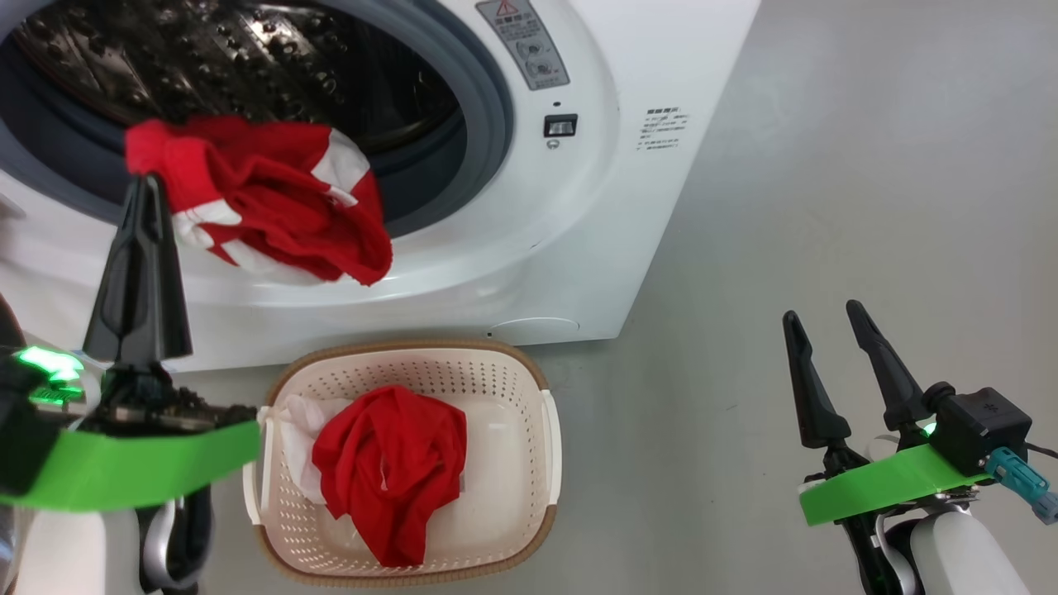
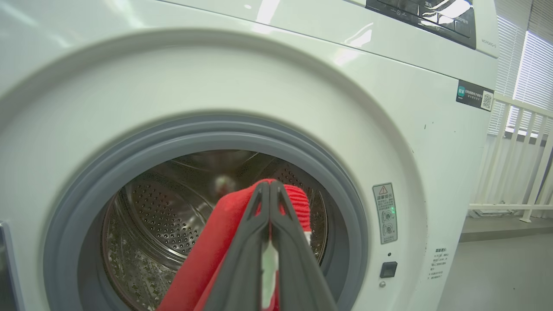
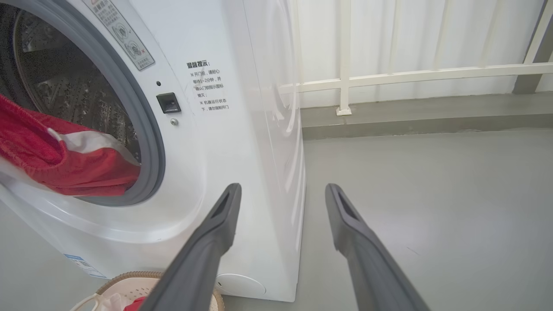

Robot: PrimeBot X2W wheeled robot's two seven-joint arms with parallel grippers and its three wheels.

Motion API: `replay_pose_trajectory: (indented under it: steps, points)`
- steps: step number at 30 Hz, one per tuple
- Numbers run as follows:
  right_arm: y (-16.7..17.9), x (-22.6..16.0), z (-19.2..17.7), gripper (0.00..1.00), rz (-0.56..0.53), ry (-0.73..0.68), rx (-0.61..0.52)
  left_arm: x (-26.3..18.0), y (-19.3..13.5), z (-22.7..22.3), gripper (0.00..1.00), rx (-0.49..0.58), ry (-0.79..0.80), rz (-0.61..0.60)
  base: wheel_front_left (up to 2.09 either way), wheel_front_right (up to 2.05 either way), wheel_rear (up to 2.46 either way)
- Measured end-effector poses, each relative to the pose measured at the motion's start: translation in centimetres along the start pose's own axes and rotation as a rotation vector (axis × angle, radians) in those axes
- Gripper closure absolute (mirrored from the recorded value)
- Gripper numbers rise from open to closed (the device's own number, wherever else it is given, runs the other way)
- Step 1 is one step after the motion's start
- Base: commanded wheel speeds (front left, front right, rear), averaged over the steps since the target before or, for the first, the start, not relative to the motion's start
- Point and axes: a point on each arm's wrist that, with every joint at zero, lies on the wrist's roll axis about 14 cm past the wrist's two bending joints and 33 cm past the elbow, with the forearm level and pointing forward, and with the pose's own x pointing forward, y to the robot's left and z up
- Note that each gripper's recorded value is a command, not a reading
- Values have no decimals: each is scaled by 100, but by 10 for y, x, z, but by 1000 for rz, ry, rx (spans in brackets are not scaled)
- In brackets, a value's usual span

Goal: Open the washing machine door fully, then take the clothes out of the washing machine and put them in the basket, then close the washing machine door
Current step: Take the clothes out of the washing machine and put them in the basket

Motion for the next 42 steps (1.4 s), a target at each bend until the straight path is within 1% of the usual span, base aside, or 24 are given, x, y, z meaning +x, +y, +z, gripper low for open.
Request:
replay_pose_trajectory:
  steps: [4,7,11,19,27,30,34,42]
  points:
    - [1,2,-3,0,2,8,1,-6,-3,4,100,9,-11,-6,0,0,0]
    - [1,2,-6,0,4,15,1,-16,-4,-14,100,-6,47,3,0,0,0]
    - [3,2,-9,0,9,25,1,-36,-3,-50,100,-21,167,17,0,0,0]
    - [2,4,-19,0,9,51,1,-83,10,-134,100,-41,454,74,0,0,0]
    - [-1,9,-26,0,3,67,-2,-135,10,-204,100,-31,726,74,0,0,0]
    - [-1,12,-28,0,5,70,-3,-143,11,-223,100,-21,795,65,0,0,0]
    - [-1,17,-34,0,8,84,-3,-151,21,-244,100,2,875,68,0,0,0]
    - [-6,33,-45,0,2,98,-7,-152,31,-284,100,34,989,51,0,0,0]
